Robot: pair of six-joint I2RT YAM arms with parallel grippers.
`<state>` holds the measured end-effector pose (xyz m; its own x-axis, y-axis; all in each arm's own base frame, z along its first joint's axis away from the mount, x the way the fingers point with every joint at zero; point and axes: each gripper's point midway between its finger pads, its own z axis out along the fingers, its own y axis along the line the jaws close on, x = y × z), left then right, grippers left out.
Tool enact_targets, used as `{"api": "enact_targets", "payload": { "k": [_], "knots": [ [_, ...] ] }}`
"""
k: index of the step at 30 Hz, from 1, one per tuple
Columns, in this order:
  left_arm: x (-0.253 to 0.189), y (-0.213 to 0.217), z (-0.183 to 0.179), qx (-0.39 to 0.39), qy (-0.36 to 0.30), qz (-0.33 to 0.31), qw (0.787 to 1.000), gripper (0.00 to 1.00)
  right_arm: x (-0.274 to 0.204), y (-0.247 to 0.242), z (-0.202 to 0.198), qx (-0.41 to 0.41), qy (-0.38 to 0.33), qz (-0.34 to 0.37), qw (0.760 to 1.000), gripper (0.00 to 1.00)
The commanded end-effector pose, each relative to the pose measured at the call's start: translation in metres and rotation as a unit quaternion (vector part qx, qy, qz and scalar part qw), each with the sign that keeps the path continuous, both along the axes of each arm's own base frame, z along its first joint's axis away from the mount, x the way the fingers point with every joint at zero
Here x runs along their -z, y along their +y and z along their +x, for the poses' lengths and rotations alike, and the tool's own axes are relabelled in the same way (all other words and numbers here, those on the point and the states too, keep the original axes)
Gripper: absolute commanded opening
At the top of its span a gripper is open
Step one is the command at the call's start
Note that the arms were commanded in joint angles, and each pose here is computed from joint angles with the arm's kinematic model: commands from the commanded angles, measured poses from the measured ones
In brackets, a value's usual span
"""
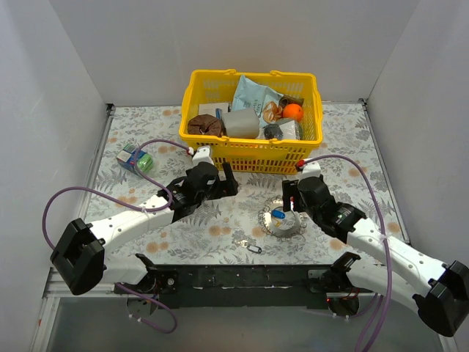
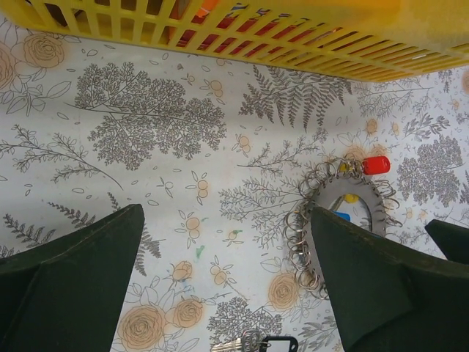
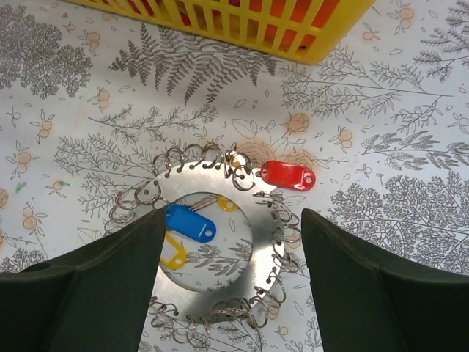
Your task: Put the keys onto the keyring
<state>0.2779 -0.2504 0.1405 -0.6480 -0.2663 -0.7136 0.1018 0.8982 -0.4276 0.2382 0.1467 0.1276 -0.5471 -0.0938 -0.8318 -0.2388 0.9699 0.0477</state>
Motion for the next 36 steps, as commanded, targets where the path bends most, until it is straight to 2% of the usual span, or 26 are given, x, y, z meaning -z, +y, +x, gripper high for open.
{"api": "enact_targets", "payload": {
  "k": [1, 5, 9, 13, 20, 28, 36],
  "knots": [
    [-0.015, -0.004, 0.007, 0.000, -0.022, -0.006, 1.000, 0.98, 0.002, 0.009, 0.001, -0.016, 0.001, 0.011, 1.000, 0.83],
    [-0.016, 0.002, 0.015, -0.015, -0.034, 0.016, 0.999, 0.98, 0.005, 0.014, 0.000, -0.024, 0.009, 0.017, 1.000, 0.90],
    [-0.019, 0.008, 0.018, -0.035, -0.043, 0.018, 0.998, 0.98, 0.007, 0.017, -0.001, -0.029, 0.014, 0.022, 0.999, 0.91],
    [-0.005, 0.011, 0.016, -0.037, -0.035, 0.026, 0.998, 0.98, 0.016, 0.018, -0.002, -0.030, 0.023, 0.019, 0.999, 0.90],
    [0.020, 0.001, 0.012, -0.007, 0.006, 0.051, 0.999, 0.98, 0.027, 0.029, -0.001, -0.045, 0.041, 0.024, 0.998, 0.85],
    [0.033, 0.002, 0.018, -0.013, 0.018, 0.086, 0.996, 0.98, 0.041, 0.031, 0.001, -0.049, 0.062, 0.004, 0.997, 0.82],
    [0.046, -0.009, 0.019, 0.015, 0.036, 0.099, 0.994, 0.98, 0.065, 0.047, -0.009, -0.089, 0.104, 0.009, 0.991, 0.69]
  ]
}}
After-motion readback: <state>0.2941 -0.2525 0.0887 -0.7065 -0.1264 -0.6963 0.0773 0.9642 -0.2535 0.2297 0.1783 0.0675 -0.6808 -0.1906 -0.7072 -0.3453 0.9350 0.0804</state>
